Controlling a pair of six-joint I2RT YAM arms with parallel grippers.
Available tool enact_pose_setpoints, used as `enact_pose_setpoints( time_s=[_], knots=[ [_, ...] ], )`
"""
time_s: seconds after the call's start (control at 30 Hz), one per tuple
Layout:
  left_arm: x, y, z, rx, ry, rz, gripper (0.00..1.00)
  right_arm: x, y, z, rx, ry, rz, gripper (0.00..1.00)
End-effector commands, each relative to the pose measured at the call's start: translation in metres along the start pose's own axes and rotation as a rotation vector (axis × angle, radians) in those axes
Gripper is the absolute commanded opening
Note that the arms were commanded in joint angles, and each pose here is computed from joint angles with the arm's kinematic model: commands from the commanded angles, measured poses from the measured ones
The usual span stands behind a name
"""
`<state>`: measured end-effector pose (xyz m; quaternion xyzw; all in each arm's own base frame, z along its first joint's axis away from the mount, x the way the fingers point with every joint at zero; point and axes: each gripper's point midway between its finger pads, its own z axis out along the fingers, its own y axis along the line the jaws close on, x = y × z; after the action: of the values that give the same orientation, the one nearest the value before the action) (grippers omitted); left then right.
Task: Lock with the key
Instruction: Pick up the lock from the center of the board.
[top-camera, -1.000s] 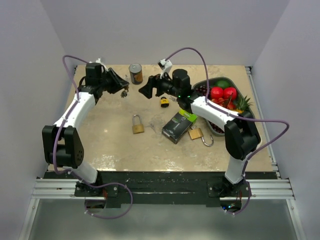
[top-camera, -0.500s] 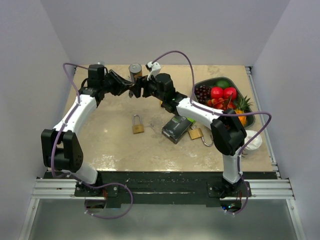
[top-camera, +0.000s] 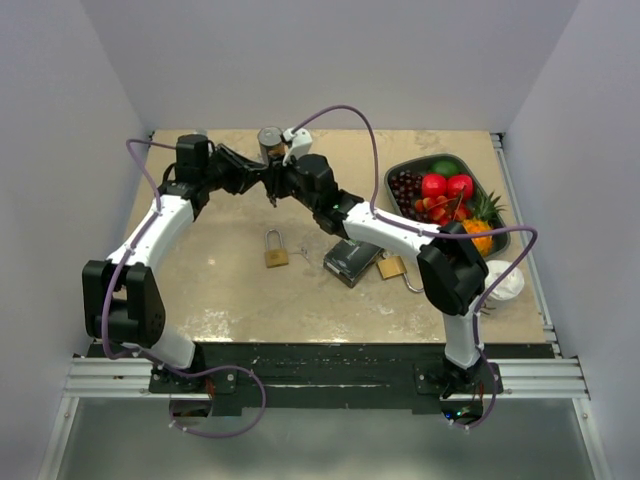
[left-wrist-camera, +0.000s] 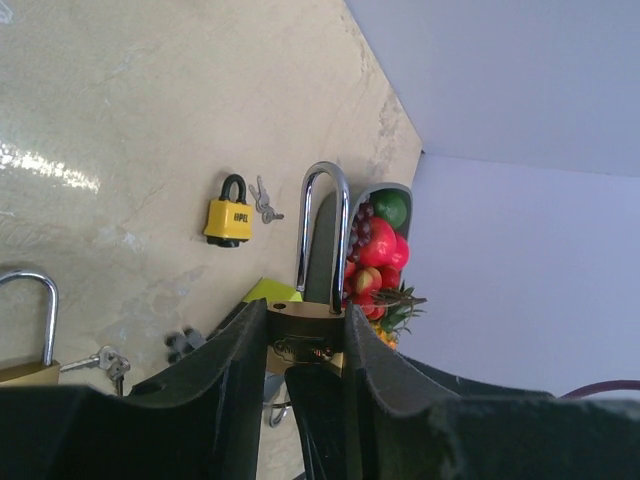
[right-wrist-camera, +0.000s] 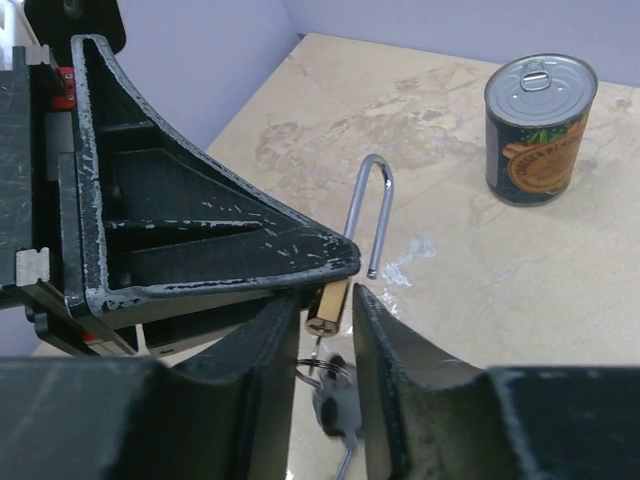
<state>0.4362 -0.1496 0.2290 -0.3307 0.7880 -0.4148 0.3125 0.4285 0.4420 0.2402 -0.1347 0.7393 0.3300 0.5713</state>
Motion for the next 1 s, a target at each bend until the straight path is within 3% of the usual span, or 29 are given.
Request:
enact_pose_setpoints(
  time_s=[0.0, 0.07, 0.23, 0.3, 0.43, 0.5, 0.53, 0.6, 0.63, 0.7, 0.73, 0.87, 0.93, 0.97],
  knots=[
    [0.008, -0.039, -0.021, 0.140, 0.035, -0.020, 0.00, -0.032, 0.002, 0.007, 0.039, -0.113, 0.007, 0.28],
    [0.010, -0.042, -0.022, 0.156, 0.044, -0.031, 0.00, -0.031, 0.002, 0.008, 0.036, -0.109, 0.008, 0.23],
    [0.014, -0.046, -0.024, 0.188, 0.056, -0.053, 0.00, -0.035, -0.001, 0.010, 0.051, -0.117, -0.001, 0.23],
    [0.013, -0.048, -0.024, 0.196, 0.058, -0.062, 0.00, -0.036, -0.002, 0.010, 0.060, -0.122, -0.010, 0.04],
    [0.012, -0.050, -0.024, 0.202, 0.059, -0.061, 0.00, -0.043, -0.003, 0.007, 0.054, -0.130, -0.014, 0.00],
    [0.009, -0.047, -0.024, 0.194, 0.050, -0.058, 0.09, -0.049, -0.003, 0.004, 0.042, -0.136, -0.010, 0.00],
    [0.008, -0.044, -0.023, 0.185, 0.046, -0.059, 0.18, -0.050, 0.000, 0.003, 0.018, -0.131, -0.010, 0.00],
    [0.004, -0.032, -0.021, 0.158, 0.036, -0.068, 0.24, -0.062, -0.001, -0.001, -0.008, -0.145, 0.005, 0.00],
    [0.001, -0.029, -0.022, 0.154, 0.028, -0.063, 0.39, -0.066, 0.000, -0.003, -0.026, -0.148, 0.011, 0.00],
    [-0.006, -0.017, -0.023, 0.133, 0.008, -0.036, 0.57, -0.073, -0.003, -0.006, -0.062, -0.150, 0.027, 0.00],
    [-0.009, -0.015, -0.026, 0.131, -0.004, -0.027, 0.76, -0.081, -0.002, -0.010, -0.078, -0.158, 0.032, 0.00],
    [-0.026, -0.006, -0.036, 0.154, -0.045, 0.055, 0.91, -0.092, -0.013, -0.021, -0.141, -0.154, 0.058, 0.00],
    [-0.035, -0.019, -0.044, 0.243, -0.056, 0.161, 0.99, -0.087, -0.008, -0.029, -0.214, -0.119, 0.043, 0.00],
    [-0.036, -0.021, -0.045, 0.263, -0.059, 0.281, 0.99, -0.095, -0.011, -0.035, -0.237, -0.125, 0.031, 0.00]
  ],
)
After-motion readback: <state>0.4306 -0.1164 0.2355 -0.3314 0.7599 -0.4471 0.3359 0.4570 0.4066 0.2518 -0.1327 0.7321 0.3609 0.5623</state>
